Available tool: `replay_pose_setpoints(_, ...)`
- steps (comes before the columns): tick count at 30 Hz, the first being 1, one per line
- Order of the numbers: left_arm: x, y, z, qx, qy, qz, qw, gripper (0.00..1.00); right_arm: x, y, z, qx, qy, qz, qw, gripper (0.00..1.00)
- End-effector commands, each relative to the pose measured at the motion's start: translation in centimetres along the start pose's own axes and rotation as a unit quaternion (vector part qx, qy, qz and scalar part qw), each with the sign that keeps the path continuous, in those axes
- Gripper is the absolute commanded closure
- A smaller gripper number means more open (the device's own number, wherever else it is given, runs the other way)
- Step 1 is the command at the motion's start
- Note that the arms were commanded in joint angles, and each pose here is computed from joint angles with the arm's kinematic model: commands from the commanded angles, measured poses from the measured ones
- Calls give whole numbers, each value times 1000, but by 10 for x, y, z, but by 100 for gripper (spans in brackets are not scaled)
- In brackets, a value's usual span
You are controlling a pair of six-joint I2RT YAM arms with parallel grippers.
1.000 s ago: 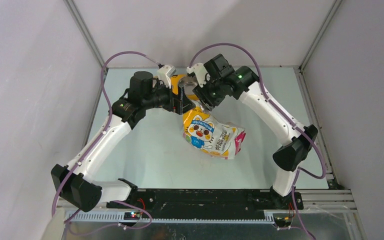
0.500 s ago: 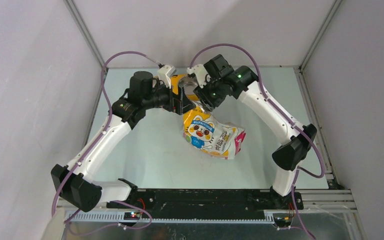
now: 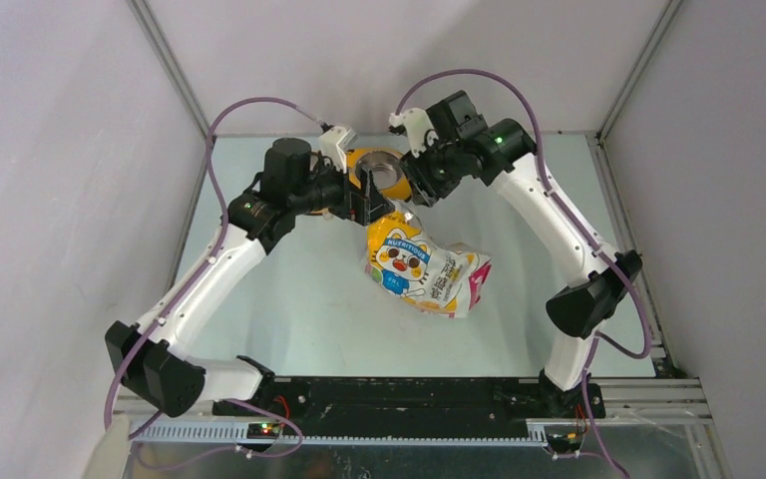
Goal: Serve the pet food
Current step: Open the pet food bag at the center of the board.
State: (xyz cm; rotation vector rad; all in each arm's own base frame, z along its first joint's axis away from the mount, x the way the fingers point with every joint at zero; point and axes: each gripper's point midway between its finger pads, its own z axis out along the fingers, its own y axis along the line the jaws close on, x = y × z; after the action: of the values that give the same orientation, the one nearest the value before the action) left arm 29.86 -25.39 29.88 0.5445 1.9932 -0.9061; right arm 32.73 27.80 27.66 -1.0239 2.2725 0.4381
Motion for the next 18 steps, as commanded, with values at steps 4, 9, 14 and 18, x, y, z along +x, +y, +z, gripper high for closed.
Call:
replay_pose_setpoints(4, -12, -23, 2, 23, -4, 24, 999, 0, -10, 2, -5, -10, -16, -8, 1000, 57)
replay_pose_setpoints(9, -15, -22, -1, 13, -6, 32, 999, 0, -5, 7, 0, -22, -6, -6, 1000, 58)
replay_pose_setpoints(14, -16, -22, -5, 10, -12, 36, 999, 0, -14, 2, -11, -4, -29, -8, 1000, 56)
replay_pose_setpoints(18, -19, -25, -10, 10, -18, 42, 999, 0, -19, -1, -19, 6, -43, -10, 999, 54)
